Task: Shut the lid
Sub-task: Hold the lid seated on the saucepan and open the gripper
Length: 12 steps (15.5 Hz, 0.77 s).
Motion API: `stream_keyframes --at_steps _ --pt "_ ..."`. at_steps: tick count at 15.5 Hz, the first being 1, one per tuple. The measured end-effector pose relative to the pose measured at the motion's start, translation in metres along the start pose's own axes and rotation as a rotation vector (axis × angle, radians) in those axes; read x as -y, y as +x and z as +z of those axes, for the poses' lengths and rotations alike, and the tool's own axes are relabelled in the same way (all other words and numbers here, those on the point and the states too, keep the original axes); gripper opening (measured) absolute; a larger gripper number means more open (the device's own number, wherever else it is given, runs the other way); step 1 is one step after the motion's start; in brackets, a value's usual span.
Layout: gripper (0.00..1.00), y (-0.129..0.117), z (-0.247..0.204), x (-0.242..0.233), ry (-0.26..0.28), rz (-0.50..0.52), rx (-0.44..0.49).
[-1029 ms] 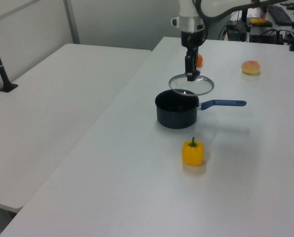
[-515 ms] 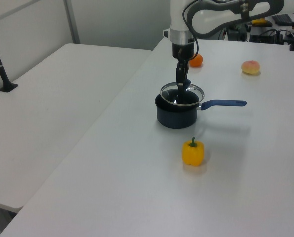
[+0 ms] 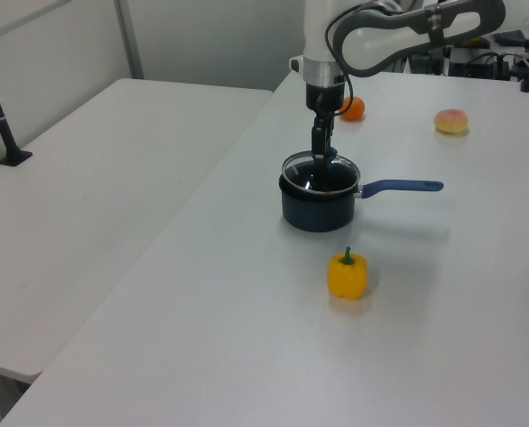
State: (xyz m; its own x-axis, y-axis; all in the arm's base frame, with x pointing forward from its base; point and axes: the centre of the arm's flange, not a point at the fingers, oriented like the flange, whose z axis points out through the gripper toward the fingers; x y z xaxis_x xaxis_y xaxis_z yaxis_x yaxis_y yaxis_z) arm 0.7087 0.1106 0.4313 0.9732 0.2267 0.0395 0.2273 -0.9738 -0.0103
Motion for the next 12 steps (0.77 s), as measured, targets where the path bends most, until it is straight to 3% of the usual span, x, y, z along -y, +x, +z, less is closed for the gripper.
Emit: stream_keyframes --at_steps 12 --pt "0.66 0.0018 0.0073 0.0060 -0.002 -0.009 0.005"
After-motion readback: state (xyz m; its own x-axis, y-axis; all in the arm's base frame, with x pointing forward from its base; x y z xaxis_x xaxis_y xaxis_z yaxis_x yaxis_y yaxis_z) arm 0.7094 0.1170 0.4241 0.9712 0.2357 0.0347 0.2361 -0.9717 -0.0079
